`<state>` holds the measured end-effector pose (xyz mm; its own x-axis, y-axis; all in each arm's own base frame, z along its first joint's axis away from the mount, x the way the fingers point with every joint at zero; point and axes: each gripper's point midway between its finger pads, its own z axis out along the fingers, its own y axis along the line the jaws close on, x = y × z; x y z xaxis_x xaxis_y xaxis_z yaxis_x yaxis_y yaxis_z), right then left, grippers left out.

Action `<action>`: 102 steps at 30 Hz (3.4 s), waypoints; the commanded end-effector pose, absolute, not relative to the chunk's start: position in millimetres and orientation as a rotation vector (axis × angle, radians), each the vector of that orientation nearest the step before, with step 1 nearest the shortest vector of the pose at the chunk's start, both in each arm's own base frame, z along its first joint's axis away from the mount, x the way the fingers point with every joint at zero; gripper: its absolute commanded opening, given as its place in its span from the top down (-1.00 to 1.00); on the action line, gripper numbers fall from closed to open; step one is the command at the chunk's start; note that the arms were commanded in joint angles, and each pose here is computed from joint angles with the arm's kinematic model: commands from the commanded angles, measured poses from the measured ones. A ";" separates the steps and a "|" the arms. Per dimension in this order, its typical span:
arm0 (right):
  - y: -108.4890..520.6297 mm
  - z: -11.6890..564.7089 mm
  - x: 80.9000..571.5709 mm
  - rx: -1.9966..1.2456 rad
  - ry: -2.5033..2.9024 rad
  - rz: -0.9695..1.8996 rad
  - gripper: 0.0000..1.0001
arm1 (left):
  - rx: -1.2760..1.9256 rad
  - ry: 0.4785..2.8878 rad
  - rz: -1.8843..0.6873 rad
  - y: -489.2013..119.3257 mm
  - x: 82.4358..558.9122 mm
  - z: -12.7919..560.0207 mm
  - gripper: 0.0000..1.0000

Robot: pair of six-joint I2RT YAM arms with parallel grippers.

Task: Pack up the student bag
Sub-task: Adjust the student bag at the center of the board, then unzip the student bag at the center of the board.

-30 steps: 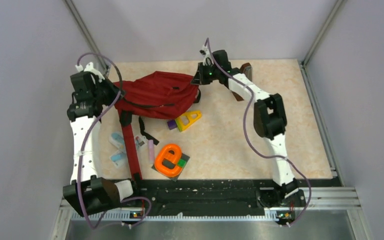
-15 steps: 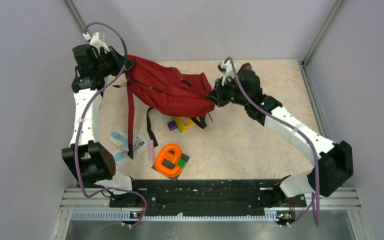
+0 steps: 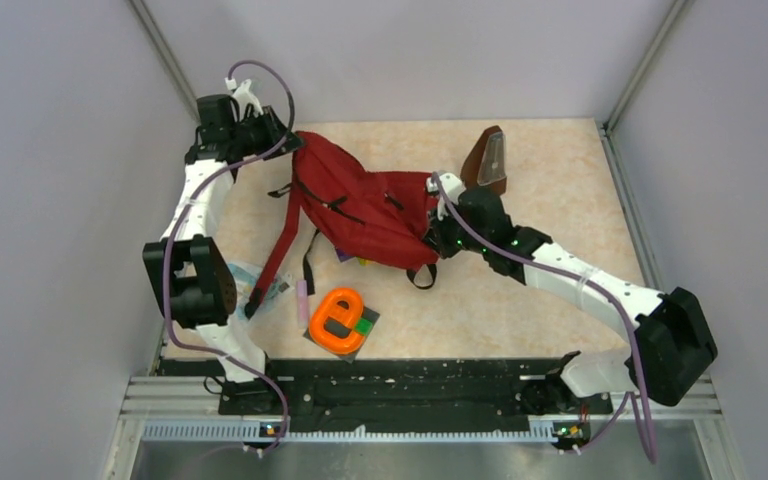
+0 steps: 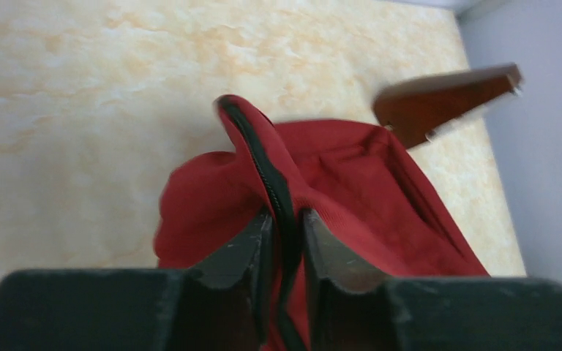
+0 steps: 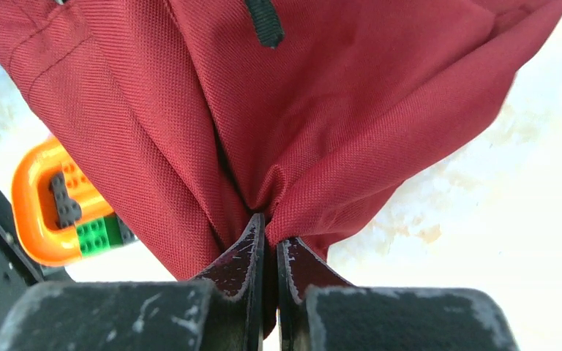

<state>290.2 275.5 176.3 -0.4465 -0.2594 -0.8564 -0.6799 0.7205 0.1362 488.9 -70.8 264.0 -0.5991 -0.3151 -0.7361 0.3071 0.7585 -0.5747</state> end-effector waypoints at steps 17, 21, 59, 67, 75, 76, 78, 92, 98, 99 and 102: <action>298.2 222.6 282.1 -0.809 2.100 0.706 -0.46 | -0.147 2.013 -0.162 -3.6 404.2 264.5 -0.22; 331.6 214.7 277.9 -0.888 2.100 0.935 -0.47 | -0.047 1.936 -0.323 -61.5 371.8 271.8 -0.24; 359.2 192.6 314.3 -0.839 2.082 1.030 1.00 | 0.141 2.107 -0.690 -190.1 295.3 182.1 -0.30; 365.3 210.8 334.2 -0.766 2.011 0.997 1.00 | 0.227 2.120 -0.719 -217.9 307.3 170.2 -0.32; 364.2 209.4 350.0 -0.707 2.009 0.936 1.00 | 0.268 2.174 -0.683 -235.7 311.2 148.7 0.27; 360.8 209.5 356.0 -0.679 2.012 0.899 1.00 | 0.275 2.185 -0.674 -236.6 309.5 145.6 0.40; 354.9 209.7 367.0 -0.625 2.016 0.831 1.00 | 0.285 2.206 -0.660 -237.5 304.6 140.3 0.62; 345.4 204.7 437.8 -0.458 1.963 0.539 1.00 | 0.255 2.300 -0.660 -230.7 270.7 118.3 1.00; 363.1 198.1 453.7 -0.504 1.960 0.557 1.00 | 0.265 2.319 -0.623 -223.9 267.4 118.0 1.00; 369.3 201.5 449.9 -0.537 1.954 0.597 1.00 | 0.256 2.321 -0.612 -222.5 268.6 120.0 1.00; 375.8 197.6 430.7 -0.590 1.996 0.685 1.00 | 0.186 2.333 -0.590 -218.5 271.0 124.6 0.91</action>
